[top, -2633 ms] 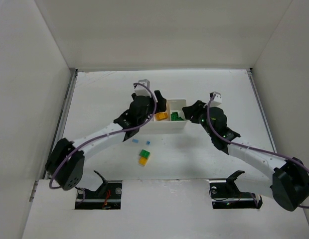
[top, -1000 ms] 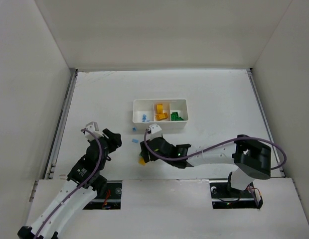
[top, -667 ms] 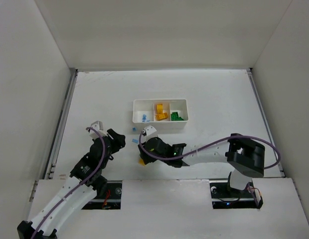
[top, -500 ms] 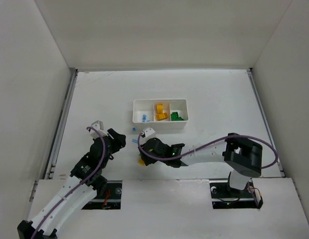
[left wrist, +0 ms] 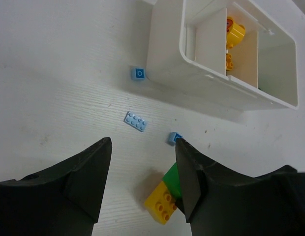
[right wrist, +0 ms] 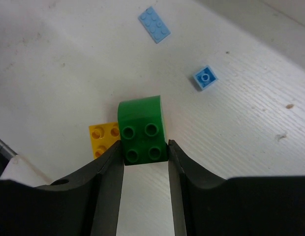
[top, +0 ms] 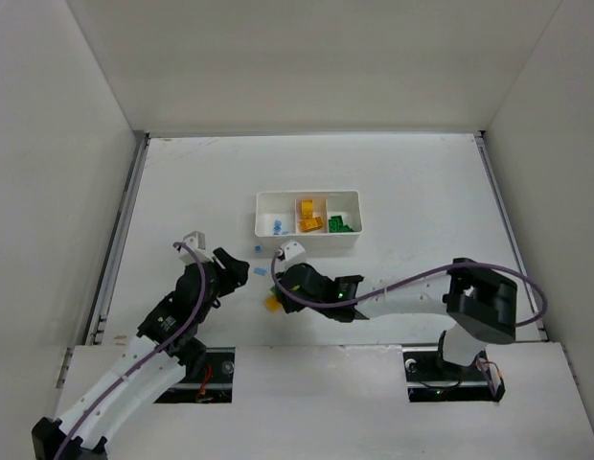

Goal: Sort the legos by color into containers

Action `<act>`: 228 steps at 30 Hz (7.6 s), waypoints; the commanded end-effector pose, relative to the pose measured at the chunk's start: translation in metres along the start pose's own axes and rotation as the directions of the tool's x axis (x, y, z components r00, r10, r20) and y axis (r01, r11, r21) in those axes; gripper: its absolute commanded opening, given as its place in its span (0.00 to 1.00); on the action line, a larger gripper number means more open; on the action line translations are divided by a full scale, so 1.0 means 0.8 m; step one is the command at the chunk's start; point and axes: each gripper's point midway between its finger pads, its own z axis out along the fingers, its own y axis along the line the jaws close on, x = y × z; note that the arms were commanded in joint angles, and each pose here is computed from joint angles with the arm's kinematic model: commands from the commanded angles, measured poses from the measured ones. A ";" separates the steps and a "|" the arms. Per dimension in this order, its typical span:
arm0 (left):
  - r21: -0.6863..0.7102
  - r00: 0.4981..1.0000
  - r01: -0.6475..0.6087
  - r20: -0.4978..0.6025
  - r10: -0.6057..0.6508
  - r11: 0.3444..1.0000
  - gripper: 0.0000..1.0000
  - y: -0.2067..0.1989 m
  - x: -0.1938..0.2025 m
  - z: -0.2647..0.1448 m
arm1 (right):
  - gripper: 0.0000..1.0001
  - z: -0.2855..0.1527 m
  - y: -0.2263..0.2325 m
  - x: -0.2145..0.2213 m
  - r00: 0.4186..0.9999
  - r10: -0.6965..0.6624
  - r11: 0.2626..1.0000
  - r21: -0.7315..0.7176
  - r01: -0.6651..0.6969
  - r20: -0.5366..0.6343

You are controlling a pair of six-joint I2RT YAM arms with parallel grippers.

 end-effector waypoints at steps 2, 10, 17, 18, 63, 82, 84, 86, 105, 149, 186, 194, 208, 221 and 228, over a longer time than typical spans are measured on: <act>0.178 0.998 0.060 -0.016 -0.058 0.982 0.52 -0.063 -0.013 -0.011 | 0.23 -0.045 -0.006 -0.058 0.982 0.103 0.995 0.000 -0.104 0.159; 0.400 0.992 0.120 -0.089 -0.092 0.909 0.54 -0.144 0.003 -0.033 | 0.23 -0.087 -0.038 -0.100 0.938 0.207 0.976 0.007 -0.217 0.277; 0.450 0.992 0.115 -0.100 -0.078 0.886 0.52 -0.174 0.013 -0.039 | 0.23 -0.108 -0.044 -0.119 0.912 0.248 0.967 -0.019 -0.256 0.328; 0.450 0.992 0.114 -0.094 -0.080 0.886 0.50 -0.175 0.013 -0.039 | 0.23 -0.110 -0.045 -0.120 0.909 0.250 0.966 -0.020 -0.259 0.332; 0.449 0.997 0.009 0.062 -0.041 0.894 0.15 -0.223 -0.054 0.010 | 0.62 -0.099 -0.282 -0.206 0.791 0.276 0.866 0.217 -0.451 0.546; 0.302 0.984 -0.178 0.062 0.167 0.936 0.20 -0.260 -0.050 0.159 | 0.62 -0.155 -0.235 -0.167 0.745 0.312 0.901 0.066 -0.430 0.589; 0.293 0.982 -0.189 0.057 0.180 0.937 0.27 -0.260 -0.049 0.168 | 0.62 -0.152 -0.228 -0.167 0.754 0.304 0.908 0.062 -0.414 0.582; 0.286 0.981 -0.192 0.056 0.184 0.939 0.37 -0.260 -0.049 0.174 | 0.61 -0.147 -0.220 -0.165 0.768 0.298 0.915 0.059 -0.399 0.567; 0.025 0.982 -0.152 0.119 0.148 0.988 0.46 -0.081 -0.051 0.064 | 0.52 -0.008 -0.048 -0.088 0.945 0.188 0.981 0.005 -0.196 0.268; -0.073 0.994 -0.110 -0.026 0.108 0.991 0.39 -0.012 0.010 0.129 | 0.18 -0.034 -0.061 -0.192 0.923 0.098 0.984 0.100 -0.145 0.373; -0.148 0.968 -0.252 -0.058 0.245 0.956 0.27 -0.014 0.024 0.183 | 0.53 -0.025 -0.068 -0.229 0.882 0.188 0.979 -0.010 -0.203 0.433; -0.152 0.953 -0.301 -0.074 0.293 0.942 0.12 -0.013 0.032 0.171 | 0.52 -0.034 -0.067 -0.212 0.883 0.195 0.978 -0.017 -0.208 0.427; 0.058 0.968 -0.240 0.085 0.234 0.969 0.14 -0.133 -0.048 0.085 | 0.42 -0.060 -0.098 -0.152 0.873 0.243 0.962 0.010 -0.273 0.423; 0.000 0.958 -0.273 0.087 0.272 0.962 0.37 -0.146 -0.076 0.176 | 0.40 -0.037 -0.046 -0.107 0.934 0.153 0.988 -0.043 -0.148 0.324; -0.011 0.969 -0.173 0.180 0.172 0.985 0.67 -0.112 -0.109 0.133 | 0.47 0.008 0.004 -0.106 0.959 0.099 0.983 -0.174 -0.053 0.265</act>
